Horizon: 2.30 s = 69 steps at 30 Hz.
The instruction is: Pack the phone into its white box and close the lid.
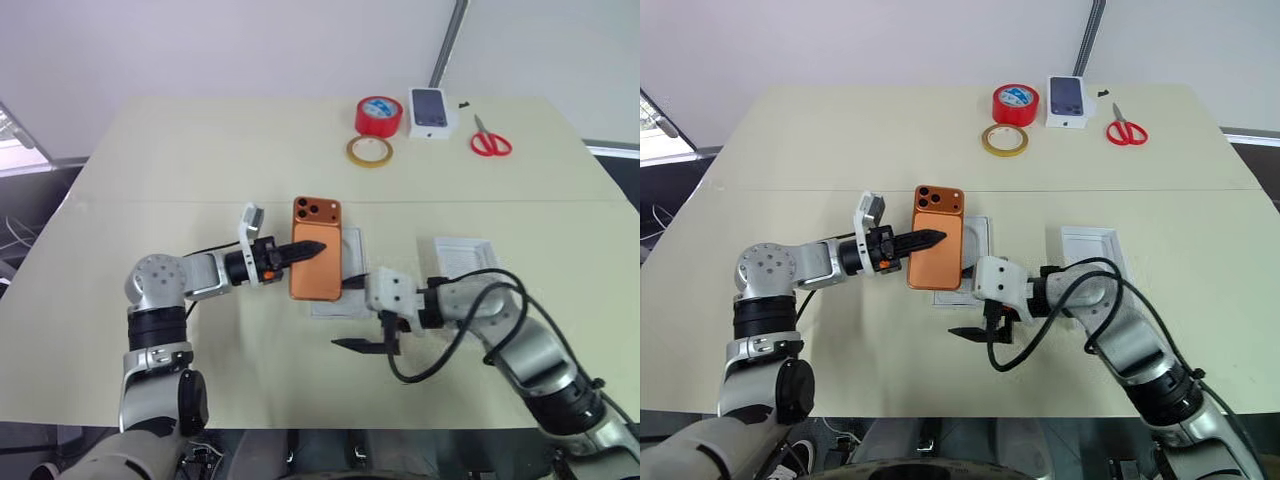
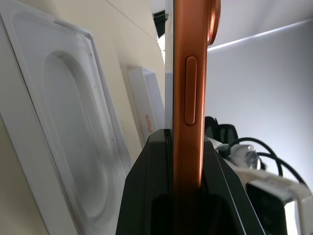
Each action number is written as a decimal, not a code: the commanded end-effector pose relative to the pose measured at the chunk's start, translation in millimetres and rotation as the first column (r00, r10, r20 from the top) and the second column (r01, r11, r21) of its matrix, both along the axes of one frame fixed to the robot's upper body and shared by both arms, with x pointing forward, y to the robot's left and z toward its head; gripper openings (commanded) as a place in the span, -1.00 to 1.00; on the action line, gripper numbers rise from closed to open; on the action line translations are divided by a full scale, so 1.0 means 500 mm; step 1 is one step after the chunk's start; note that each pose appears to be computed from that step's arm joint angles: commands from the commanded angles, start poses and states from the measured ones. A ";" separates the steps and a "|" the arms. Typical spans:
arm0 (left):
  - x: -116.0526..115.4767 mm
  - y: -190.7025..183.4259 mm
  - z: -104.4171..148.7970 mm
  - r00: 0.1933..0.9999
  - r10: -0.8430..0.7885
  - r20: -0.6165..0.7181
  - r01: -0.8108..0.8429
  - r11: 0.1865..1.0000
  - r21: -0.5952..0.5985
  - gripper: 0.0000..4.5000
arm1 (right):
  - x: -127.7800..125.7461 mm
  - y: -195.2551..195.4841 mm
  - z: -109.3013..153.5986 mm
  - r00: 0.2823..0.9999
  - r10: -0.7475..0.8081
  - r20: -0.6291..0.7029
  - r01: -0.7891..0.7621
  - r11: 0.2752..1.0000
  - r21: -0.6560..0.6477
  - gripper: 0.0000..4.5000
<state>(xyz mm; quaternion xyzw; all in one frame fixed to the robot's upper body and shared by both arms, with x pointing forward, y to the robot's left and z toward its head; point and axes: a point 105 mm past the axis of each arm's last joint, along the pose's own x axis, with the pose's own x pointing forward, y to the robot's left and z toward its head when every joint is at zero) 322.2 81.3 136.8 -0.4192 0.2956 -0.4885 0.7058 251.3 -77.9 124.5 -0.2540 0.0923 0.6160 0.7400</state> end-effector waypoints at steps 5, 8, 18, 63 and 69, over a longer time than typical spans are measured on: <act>0.043 0.036 0.048 0.995 0.094 0.031 -0.090 0.988 -0.125 -1.00 | 0.067 -0.036 0.066 0.980 -0.150 0.127 0.133 0.982 0.134 0.98; 0.059 0.062 0.063 0.989 0.143 0.033 -0.137 0.978 -0.156 -1.00 | 0.089 -0.018 0.059 0.972 -0.185 0.143 0.158 0.970 0.182 0.62; 0.066 0.110 0.069 0.976 0.216 0.023 -0.210 0.963 -0.169 -1.00 | 0.132 0.032 -0.032 0.949 -0.115 0.293 0.137 0.989 -0.055 -0.98; -0.002 -0.053 -0.030 0.997 -0.021 -0.071 0.018 0.999 -0.041 0.48 | 0.119 -0.193 0.034 0.885 -0.379 0.272 0.367 0.925 0.094 1.00; -0.002 -0.069 -0.024 0.997 -0.049 -0.062 0.051 0.998 0.041 0.98 | 0.123 -0.168 0.028 0.891 -0.365 0.268 0.349 0.931 0.110 1.00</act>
